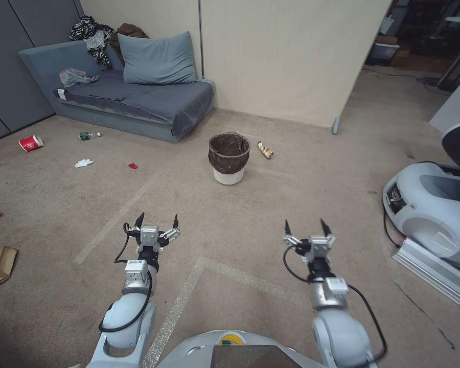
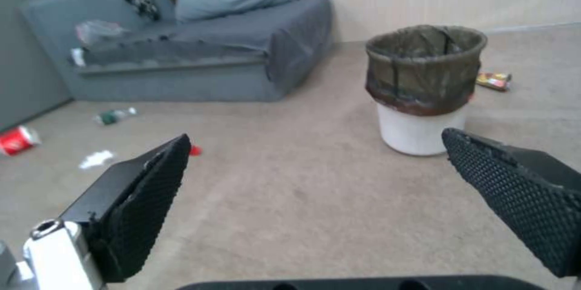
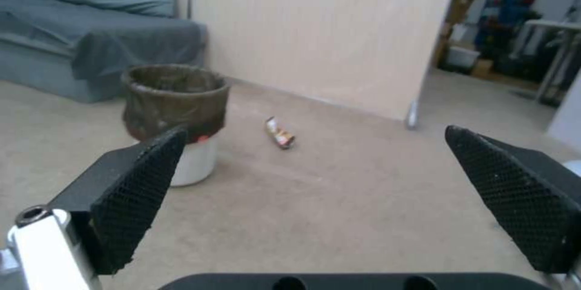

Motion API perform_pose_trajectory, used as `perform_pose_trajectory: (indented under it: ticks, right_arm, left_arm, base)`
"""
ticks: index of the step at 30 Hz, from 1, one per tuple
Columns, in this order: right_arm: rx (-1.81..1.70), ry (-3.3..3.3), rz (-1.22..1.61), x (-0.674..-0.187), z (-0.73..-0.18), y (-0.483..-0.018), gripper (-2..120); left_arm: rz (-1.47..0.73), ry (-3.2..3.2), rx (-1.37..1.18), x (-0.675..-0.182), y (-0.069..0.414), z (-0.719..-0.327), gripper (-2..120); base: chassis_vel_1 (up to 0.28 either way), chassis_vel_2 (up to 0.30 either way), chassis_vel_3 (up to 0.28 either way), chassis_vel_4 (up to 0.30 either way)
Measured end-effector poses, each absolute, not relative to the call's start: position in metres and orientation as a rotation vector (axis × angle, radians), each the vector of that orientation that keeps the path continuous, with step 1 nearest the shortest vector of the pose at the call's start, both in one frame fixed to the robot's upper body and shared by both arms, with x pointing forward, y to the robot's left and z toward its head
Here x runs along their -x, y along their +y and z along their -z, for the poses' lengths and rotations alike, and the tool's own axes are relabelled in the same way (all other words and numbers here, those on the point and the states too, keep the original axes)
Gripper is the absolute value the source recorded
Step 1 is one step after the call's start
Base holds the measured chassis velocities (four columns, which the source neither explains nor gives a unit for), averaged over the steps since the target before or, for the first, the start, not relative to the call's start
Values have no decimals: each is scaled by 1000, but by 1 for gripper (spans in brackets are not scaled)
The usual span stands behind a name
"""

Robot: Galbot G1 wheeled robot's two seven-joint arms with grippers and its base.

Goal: Pick up the trash bin, then pick up the garbage from the floor and place it into the trash bin.

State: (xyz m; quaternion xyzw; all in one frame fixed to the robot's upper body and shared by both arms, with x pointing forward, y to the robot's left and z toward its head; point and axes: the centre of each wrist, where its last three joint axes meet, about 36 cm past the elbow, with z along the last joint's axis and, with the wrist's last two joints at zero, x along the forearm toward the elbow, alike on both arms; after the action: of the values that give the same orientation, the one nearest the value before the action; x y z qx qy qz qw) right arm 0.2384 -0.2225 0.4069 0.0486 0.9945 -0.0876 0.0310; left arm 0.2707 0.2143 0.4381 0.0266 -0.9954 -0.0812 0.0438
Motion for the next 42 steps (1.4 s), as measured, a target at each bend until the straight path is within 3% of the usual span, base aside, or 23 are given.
perform_pose_trajectory:
  ticks: [42]
  right_arm:
    - [-92,2998,293,-243,-391,-229,100]
  left_arm:
    - [258,-3016,-100,-265,208,-441,100]
  base:
    - [-10,7,6,-8]
